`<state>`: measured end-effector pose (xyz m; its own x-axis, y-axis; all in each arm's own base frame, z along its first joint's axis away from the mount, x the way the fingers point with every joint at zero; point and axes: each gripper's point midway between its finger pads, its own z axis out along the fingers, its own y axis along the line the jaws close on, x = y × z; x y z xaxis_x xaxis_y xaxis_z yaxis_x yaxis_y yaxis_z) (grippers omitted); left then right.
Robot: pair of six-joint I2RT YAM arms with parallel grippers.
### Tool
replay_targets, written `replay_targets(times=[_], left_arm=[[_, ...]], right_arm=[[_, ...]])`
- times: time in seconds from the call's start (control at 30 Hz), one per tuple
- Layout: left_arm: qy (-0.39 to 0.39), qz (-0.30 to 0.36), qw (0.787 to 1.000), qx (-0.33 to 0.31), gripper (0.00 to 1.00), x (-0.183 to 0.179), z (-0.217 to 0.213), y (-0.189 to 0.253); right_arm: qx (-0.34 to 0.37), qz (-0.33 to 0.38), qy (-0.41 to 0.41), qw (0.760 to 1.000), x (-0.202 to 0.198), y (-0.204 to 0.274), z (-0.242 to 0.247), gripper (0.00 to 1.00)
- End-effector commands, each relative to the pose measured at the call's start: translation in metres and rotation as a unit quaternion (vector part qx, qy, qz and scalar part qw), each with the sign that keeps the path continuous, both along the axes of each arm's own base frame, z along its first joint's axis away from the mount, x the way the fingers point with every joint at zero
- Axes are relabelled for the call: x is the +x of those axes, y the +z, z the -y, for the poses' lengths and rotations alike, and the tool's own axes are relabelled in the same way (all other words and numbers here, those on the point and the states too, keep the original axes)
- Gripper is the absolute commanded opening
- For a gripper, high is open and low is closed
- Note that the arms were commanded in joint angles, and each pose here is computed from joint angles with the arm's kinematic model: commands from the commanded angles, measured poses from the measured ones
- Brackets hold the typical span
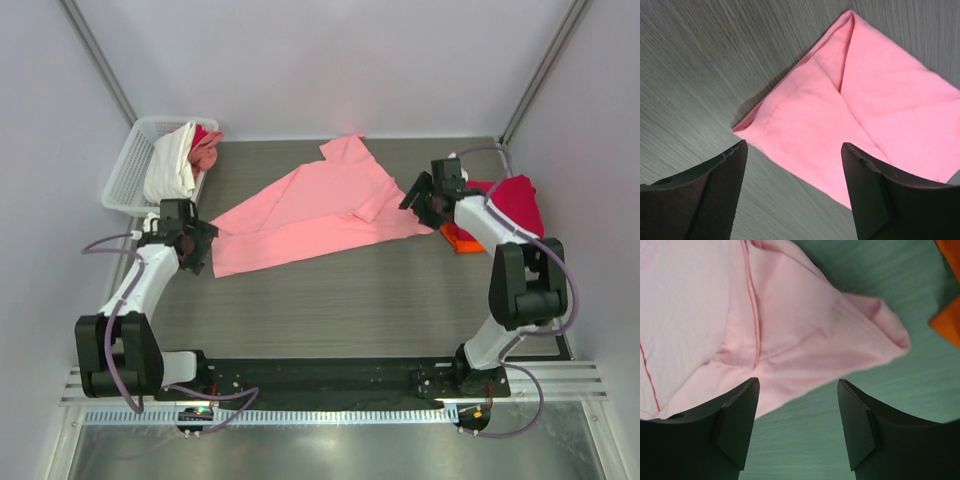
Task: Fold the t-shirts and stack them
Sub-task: Fold the tshirt, then flatten the tshirt out
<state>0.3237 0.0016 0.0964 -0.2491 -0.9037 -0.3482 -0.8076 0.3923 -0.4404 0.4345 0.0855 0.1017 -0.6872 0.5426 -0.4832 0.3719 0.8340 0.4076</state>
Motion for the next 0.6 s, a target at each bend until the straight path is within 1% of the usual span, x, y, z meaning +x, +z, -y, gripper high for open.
replay_targets(times=[0.0, 0.03, 0.07, 0.1, 0.13, 0.17, 0.2, 0.23, 0.27, 0.33, 0.37, 0.47, 0.57], left_arm=[[-0.04, -0.003, 0.999, -0.012, 0.77, -0.014, 0.009, -0.005], [-0.05, -0.002, 0.999, -0.019, 0.78, -0.02, 0.014, -0.008], [-0.06, 0.0, 0.998, -0.027, 0.78, -0.024, 0.018, -0.011], [-0.079, 0.019, 0.995, -0.054, 0.78, -0.021, 0.03, -0.009], [-0.086, 0.027, 0.994, -0.064, 0.78, -0.023, 0.035, -0.01], [-0.089, 0.03, 0.993, -0.074, 0.79, -0.033, 0.039, -0.019], [-0.09, 0.06, 0.99, -0.087, 0.8, -0.028, 0.043, -0.014], [-0.084, 0.086, 0.989, -0.089, 0.99, -0.031, 0.044, -0.008], [-0.079, 0.086, 0.989, -0.094, 1.0, -0.04, 0.044, -0.021], [-0.063, 0.113, 0.988, -0.088, 1.0, -0.039, 0.04, -0.017], [-0.06, 0.126, 0.987, -0.081, 1.0, -0.04, 0.038, -0.011], [-0.045, 0.128, 0.988, -0.07, 1.0, -0.047, 0.032, -0.015], [-0.038, 0.126, 0.988, -0.076, 0.96, -0.051, 0.032, -0.02]], right_arm=[[0.03, 0.071, -0.063, 0.995, -0.007, 0.012, 0.006, 0.69], [0.037, 0.091, -0.07, 0.993, -0.007, 0.017, 0.007, 0.68], [0.033, 0.073, -0.078, 0.994, -0.02, -0.002, 0.01, 0.66], [0.04, 0.07, -0.089, 0.993, -0.024, -0.007, 0.011, 0.65], [0.043, 0.076, -0.093, 0.992, -0.025, -0.01, 0.011, 0.65], [0.043, 0.063, -0.098, 0.992, -0.032, -0.023, 0.012, 0.63], [0.045, 0.062, -0.109, 0.991, -0.034, -0.027, 0.014, 0.62], [0.048, 0.067, -0.112, 0.99, -0.032, -0.03, 0.014, 0.6], [0.047, 0.062, -0.116, 0.99, -0.034, -0.037, 0.015, 0.59], [0.045, 0.057, -0.127, 0.989, -0.034, -0.044, 0.017, 0.57], [0.045, 0.064, -0.131, 0.988, -0.028, -0.046, 0.018, 0.56], [0.041, 0.066, -0.153, 0.985, -0.019, -0.053, 0.023, 0.55], [0.037, 0.075, -0.173, 0.981, -0.008, -0.055, 0.028, 0.54]])
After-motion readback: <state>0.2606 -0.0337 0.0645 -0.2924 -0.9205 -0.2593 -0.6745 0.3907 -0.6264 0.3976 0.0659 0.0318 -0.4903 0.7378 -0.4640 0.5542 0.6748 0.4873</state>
